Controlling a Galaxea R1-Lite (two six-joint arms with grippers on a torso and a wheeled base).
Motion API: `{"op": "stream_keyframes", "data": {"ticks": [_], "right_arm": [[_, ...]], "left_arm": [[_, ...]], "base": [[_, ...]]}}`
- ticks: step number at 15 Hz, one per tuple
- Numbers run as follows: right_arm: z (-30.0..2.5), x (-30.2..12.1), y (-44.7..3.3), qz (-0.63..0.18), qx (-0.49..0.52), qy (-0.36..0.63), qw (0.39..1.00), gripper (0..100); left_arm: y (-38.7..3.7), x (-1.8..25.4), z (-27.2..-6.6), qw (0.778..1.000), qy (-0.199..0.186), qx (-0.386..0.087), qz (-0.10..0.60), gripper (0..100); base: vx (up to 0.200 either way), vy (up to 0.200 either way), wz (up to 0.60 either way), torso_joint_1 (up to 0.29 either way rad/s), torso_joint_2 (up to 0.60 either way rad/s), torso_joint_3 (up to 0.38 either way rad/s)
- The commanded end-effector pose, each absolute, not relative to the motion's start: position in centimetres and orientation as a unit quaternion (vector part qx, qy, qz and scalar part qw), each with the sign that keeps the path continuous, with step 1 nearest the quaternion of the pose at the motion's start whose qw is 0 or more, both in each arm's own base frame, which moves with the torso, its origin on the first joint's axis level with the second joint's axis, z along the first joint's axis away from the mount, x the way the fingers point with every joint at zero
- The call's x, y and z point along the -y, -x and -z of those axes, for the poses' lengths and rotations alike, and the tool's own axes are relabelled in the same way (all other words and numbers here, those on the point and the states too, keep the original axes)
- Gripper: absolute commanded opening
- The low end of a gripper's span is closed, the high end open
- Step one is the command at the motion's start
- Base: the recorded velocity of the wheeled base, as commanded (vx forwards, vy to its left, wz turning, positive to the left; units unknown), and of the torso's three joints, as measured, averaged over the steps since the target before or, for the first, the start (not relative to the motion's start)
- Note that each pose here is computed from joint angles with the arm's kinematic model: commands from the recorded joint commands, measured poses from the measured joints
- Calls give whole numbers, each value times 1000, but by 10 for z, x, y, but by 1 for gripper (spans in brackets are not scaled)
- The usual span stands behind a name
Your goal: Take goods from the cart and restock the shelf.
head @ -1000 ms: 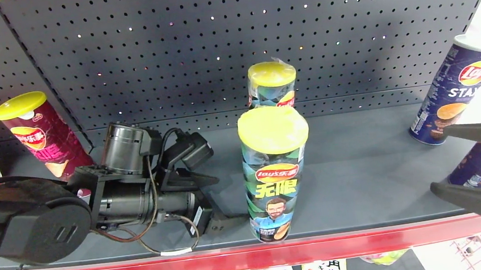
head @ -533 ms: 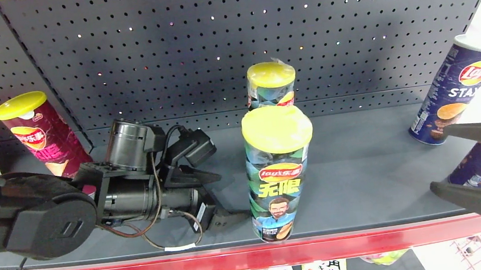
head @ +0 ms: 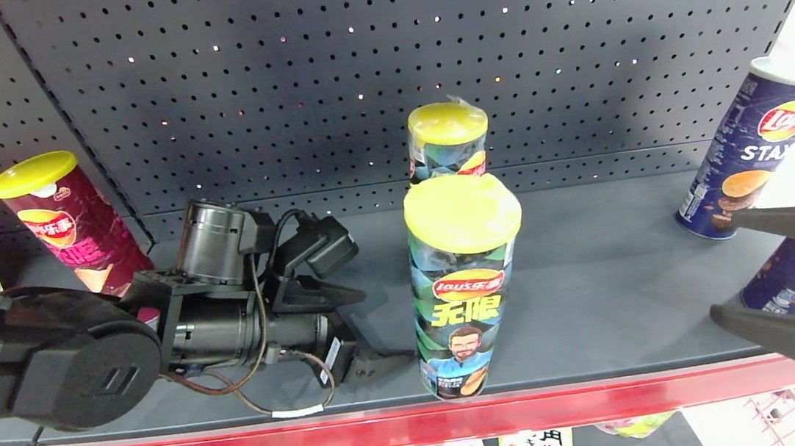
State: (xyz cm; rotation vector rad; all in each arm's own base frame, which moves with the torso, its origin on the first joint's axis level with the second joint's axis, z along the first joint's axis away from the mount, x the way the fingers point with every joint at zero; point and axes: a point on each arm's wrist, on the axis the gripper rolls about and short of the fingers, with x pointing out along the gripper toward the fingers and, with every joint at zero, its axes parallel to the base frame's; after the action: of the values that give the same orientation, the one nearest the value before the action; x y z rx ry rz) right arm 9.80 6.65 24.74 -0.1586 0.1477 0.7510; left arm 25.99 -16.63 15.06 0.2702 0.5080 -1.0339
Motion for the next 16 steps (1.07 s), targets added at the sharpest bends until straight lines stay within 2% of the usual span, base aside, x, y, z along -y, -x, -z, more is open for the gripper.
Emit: {"op": "stream_keyframes", "data": {"ticks": [1, 4, 5, 6, 7, 8, 10, 11, 12, 14, 16], "right_arm": [[-245, -66, -99, -359, -76, 79, 927, 100], [-237, -61, -92, -351, -76, 83, 930, 100], [-235, -59, -90, -341, -76, 86, 933, 100], [-231, -52, -83, -300, -68, 99, 946, 100], [-228, -50, -81, -288, -67, 104, 950, 100], [-227, -44, -73, -282, -57, 101, 952, 100], [-213, -27, -57, -218, -53, 99, 969, 100], [-209, -24, -55, -198, -55, 99, 974, 100], [-202, -15, -52, -131, -59, 96, 985, 100], [-204, -8, -57, -61, -67, 89, 992, 100], [-200, -4, -56, -28, -75, 86, 993, 100]], "left_arm": [[-252, 144, -162, 847, -121, -228, 466, 100], [-206, 88, -187, 900, -125, -191, 372, 100], [-193, 79, -190, 912, -131, -183, 343, 100], [-155, 60, -192, 937, -147, -160, 272, 100], [-137, 53, -193, 944, -149, -145, 254, 100], [-110, 42, -191, 952, -145, -125, 239, 100], [-79, 21, -192, 978, -96, -85, 166, 100], [-76, 18, -194, 982, -95, -76, 144, 100], [-72, 11, -197, 989, -93, -65, 93, 100], [-68, 10, -208, 991, -93, -40, 88, 100], [-68, 9, -207, 991, -94, -42, 85, 100]], "base": [[0, 0, 0, 0, 0, 0], [0, 0, 0, 0, 0, 0], [0, 0, 0, 0, 0, 0], [0, 0, 0, 0, 0, 0], [0, 0, 0, 0, 0, 0], [0, 0, 0, 0, 0, 0], [0, 0, 0, 0, 0, 0], [0, 0, 0, 0, 0, 0], [0, 0, 0, 0, 0, 0], [0, 0, 0, 0, 0, 0], [0, 0, 0, 0, 0, 0]]}}
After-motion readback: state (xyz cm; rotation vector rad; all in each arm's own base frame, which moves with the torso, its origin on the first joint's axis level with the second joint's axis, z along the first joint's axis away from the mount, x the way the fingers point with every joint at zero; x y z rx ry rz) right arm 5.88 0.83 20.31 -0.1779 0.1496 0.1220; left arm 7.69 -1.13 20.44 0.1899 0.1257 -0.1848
